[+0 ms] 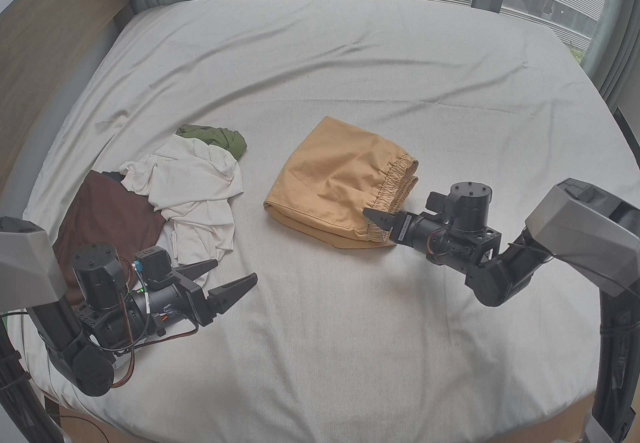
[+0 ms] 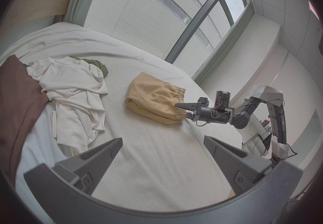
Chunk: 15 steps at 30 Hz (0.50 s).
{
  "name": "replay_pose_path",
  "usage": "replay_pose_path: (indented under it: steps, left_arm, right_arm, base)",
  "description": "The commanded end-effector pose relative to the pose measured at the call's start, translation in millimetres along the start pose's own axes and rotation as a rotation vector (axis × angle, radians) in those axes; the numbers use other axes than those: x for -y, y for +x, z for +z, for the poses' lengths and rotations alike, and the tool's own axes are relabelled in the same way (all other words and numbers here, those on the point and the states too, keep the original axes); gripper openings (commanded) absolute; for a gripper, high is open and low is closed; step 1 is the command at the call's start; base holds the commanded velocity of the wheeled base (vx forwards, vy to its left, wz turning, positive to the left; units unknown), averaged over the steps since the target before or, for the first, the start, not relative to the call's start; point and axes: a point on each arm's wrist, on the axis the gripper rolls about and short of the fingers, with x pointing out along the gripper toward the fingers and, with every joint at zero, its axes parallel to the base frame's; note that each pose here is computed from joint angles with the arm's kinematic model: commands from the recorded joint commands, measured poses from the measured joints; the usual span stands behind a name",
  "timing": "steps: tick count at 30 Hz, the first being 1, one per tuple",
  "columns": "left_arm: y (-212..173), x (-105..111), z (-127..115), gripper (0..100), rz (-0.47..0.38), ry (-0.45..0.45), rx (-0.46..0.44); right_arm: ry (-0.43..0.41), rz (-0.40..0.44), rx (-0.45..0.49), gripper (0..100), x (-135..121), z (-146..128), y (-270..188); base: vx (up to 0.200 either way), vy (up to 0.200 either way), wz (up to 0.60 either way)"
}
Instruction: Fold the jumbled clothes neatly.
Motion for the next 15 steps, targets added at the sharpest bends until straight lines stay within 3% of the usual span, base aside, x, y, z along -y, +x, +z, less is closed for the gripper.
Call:
replay_pose_path:
  steps: [1,8,9,15]
  left_arm:
    - [-1.9,3.2,5.6,100,-0.010,0.008,0.022]
    - [-15.4,21.0,27.9,100,-0.065,-0.067,0.103]
    - [-23.7,32.7,39.0,100,-0.103,-0.078,0.147]
    - [-47.7,67.8,63.0,100,-0.218,-0.036,0.254]
  right_arm:
    - [-0.016,0.001,0.100,100,-9.1,35.2,-45.2]
    - [-0.036,0.073,0.149,100,-39.2,46.8,-98.5]
    - [-0.058,0.123,0.154,100,-53.6,45.4,-119.6]
    - [-0.154,0.229,0.169,100,-78.2,38.7,-175.0]
  base:
    - [0.000,0.000,0.00]
    - [0.000,0.000,0.00]
    - [0.000,0.000,0.00]
    - [0.000,0.000,0.00]
